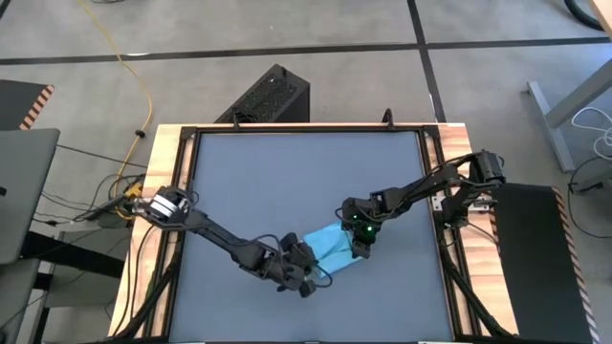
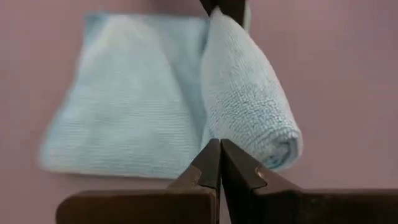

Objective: Roll towel into tight, uniform cylinder
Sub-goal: Roll the blue microfiber cloth

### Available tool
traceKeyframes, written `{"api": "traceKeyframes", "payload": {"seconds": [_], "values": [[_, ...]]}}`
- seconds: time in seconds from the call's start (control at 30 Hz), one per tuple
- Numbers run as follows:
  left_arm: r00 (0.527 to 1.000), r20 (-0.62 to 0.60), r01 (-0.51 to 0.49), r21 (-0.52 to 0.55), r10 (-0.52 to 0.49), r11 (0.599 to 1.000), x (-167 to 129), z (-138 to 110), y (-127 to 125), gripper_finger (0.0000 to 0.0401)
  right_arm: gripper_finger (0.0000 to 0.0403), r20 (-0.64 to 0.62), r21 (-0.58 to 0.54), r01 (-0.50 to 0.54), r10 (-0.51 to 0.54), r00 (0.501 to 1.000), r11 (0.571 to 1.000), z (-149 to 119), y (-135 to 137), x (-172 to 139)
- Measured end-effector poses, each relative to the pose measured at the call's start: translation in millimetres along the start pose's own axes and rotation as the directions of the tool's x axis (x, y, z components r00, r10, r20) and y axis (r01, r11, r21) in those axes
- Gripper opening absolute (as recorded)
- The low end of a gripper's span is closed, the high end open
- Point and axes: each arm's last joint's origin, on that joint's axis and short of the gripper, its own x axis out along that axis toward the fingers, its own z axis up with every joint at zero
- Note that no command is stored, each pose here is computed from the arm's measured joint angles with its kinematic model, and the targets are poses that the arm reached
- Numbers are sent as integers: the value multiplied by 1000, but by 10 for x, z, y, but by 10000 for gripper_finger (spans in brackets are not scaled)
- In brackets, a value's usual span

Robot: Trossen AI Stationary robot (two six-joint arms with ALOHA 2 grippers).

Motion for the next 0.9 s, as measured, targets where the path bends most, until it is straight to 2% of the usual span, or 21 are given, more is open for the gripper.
{"api": "traceKeyframes", "payload": {"seconds": [0.1, 0.2, 0.33, 0.43, 0.63, 0.8, 0.9], "values": [[999, 25, -40, 25, 39, 999, -106, 97, 19, 0, 43, -5, 12, 7, -7, 1000, 1000, -8, -6, 0], [989, 121, -85, 24, 82, 996, -236, 262, 19, 0, 43, -6, 20, 10, -10, 1000, 1000, -11, -5, 2], [966, 259, 0, 10, -3, 1000, -293, 522, -19, 0, 43, -7, 22, 11, -11, 1000, 1000, -11, -6, 2], [950, 301, 96, -10, -89, 995, -161, 581, -25, 0, 43, -6, 22, 11, -11, 1000, 1000, -12, -7, 2], [968, 198, 161, -5, -157, 987, 212, 351, -137, 0, 43, -2, 25, 8, -8, 1000, 1000, -7, -4, 2], [988, 125, 95, -58, -87, 994, 306, 224, -115, 0, 43, -6, 29, 11, -11, 1000, 1000, -12, -8, 2], [994, 85, 71, -53, -66, 996, 321, 198, -78, 0, 44, -6, 30, 11, -11, 1000, 999, -11, -9, 1]]}}
